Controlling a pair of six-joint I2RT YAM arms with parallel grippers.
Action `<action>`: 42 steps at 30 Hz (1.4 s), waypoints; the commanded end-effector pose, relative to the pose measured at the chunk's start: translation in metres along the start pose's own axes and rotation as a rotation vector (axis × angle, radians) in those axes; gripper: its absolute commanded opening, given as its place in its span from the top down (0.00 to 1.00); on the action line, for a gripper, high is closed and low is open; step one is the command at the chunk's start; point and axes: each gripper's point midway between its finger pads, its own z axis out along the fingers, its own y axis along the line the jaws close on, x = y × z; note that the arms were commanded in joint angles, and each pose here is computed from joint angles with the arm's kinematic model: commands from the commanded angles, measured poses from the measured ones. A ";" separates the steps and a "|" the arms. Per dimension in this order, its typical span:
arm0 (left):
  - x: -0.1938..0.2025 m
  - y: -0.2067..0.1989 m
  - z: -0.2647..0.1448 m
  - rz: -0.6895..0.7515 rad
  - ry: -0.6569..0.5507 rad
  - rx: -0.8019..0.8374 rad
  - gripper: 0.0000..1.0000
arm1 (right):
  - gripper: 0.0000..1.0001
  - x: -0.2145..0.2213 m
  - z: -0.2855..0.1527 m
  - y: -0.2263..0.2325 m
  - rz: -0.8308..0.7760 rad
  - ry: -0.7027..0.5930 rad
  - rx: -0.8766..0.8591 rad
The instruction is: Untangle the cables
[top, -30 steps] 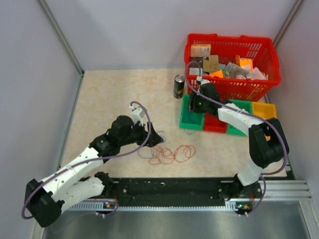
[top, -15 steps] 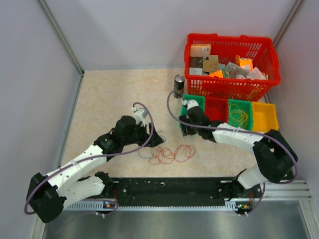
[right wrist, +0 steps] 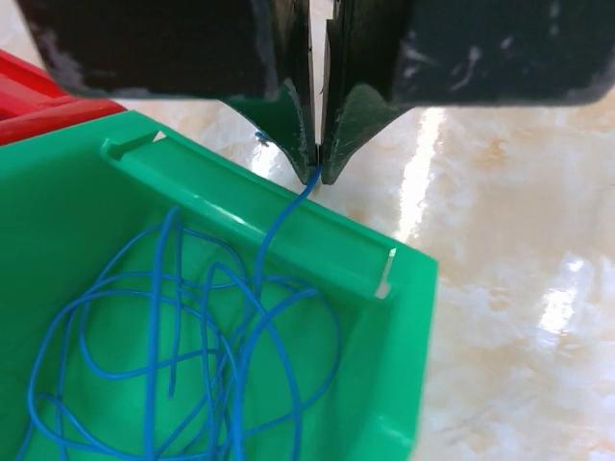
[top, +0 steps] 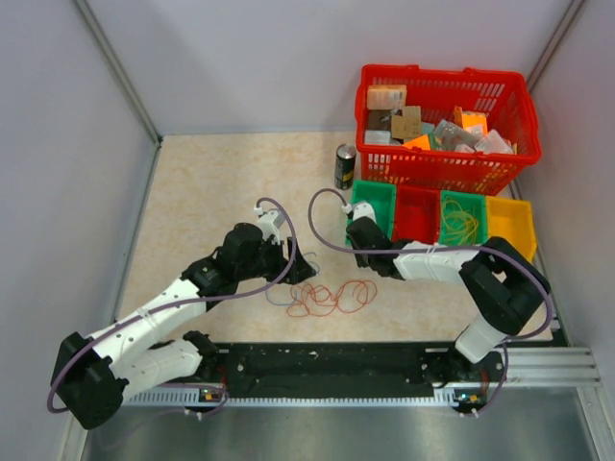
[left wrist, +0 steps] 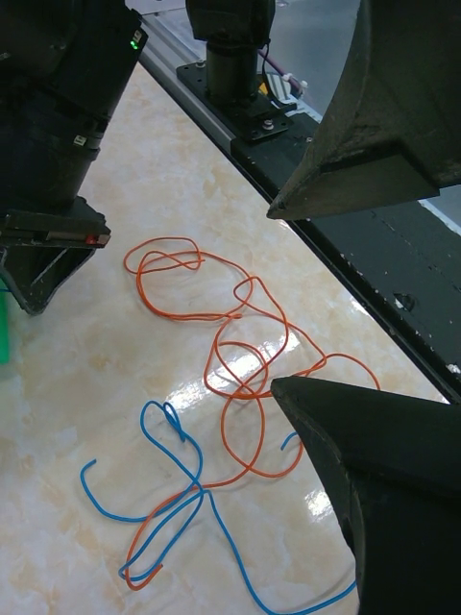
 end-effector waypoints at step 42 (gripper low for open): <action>-0.004 0.105 0.081 0.065 0.154 -0.463 0.50 | 0.28 -0.012 -0.147 0.047 0.247 -0.135 -0.483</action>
